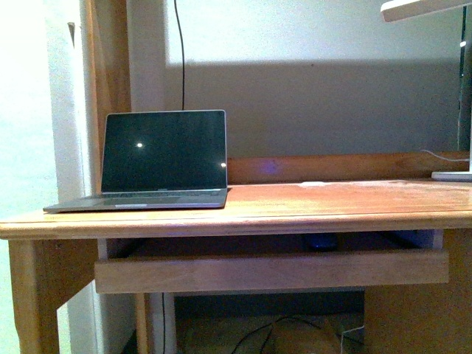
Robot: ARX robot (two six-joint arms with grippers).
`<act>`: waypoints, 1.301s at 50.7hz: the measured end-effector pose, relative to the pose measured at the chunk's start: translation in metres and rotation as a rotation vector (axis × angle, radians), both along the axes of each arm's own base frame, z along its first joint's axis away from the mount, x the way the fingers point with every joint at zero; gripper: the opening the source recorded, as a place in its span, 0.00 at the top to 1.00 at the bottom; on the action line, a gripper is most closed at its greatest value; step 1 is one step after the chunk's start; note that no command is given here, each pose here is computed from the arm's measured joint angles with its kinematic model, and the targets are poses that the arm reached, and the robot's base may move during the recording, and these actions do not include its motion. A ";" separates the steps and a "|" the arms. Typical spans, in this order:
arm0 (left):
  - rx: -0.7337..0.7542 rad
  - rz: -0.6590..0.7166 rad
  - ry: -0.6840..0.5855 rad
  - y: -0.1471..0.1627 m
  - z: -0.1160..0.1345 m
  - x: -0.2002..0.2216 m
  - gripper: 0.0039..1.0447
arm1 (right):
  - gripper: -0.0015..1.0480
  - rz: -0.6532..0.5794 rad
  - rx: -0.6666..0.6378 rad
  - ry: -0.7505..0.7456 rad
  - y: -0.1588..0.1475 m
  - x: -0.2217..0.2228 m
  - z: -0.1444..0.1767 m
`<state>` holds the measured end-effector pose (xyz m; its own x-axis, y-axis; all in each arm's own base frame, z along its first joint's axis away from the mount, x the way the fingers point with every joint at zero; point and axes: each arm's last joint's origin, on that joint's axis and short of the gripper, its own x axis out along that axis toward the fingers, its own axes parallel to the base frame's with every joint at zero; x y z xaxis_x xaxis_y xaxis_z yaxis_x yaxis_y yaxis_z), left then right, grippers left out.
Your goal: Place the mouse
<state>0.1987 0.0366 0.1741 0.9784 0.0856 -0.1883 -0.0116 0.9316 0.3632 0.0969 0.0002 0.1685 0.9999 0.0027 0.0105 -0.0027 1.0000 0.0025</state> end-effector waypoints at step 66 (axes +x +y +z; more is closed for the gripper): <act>0.860 -0.722 -0.306 -0.062 -0.021 0.266 0.07 | 0.07 0.000 0.000 0.000 0.000 0.000 0.000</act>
<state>0.4649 -0.0259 0.1533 0.8463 -0.5256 -0.0866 0.2248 0.2049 0.9526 0.0969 0.0002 0.1685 0.9999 0.0027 0.0105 -0.0027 1.0000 0.0025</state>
